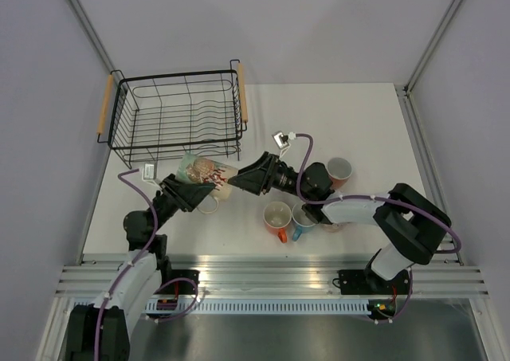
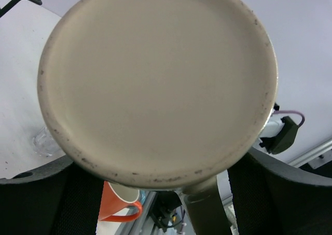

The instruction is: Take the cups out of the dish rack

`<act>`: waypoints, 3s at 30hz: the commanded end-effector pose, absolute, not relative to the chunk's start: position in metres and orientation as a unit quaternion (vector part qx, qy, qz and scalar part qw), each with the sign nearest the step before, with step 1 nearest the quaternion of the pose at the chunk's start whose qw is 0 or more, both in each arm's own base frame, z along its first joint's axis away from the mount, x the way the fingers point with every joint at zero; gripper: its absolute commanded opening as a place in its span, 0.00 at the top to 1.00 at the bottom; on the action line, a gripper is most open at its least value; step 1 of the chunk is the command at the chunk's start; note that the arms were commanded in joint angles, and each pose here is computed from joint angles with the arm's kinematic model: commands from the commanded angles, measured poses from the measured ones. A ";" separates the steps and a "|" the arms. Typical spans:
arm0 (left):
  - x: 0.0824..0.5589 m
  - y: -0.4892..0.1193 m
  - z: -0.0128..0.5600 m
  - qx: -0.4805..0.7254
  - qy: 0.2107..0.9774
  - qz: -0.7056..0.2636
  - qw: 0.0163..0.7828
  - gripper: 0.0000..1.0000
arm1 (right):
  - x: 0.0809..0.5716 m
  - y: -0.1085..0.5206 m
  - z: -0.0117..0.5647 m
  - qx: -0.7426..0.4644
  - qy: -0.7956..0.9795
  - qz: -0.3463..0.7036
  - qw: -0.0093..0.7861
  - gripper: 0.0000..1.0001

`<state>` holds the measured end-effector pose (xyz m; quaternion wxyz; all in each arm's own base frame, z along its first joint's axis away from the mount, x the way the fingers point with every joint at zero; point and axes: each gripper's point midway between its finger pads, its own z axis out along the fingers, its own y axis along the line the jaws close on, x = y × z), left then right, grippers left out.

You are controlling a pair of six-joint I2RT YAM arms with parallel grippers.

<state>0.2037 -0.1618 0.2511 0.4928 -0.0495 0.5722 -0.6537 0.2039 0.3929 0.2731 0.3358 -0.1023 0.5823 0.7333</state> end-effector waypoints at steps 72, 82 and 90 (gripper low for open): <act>0.236 -0.033 0.265 -0.233 0.706 -0.205 0.636 0.09 | 0.242 0.418 0.130 -0.428 0.860 0.076 0.267 0.99; 0.236 -0.031 0.266 -0.239 0.706 -0.200 0.636 0.08 | 0.235 0.414 0.121 -0.461 0.848 0.025 0.261 0.99; 0.238 -0.032 0.267 -0.239 0.708 -0.201 0.633 0.08 | 0.233 0.411 0.123 -0.472 0.843 0.018 0.259 0.99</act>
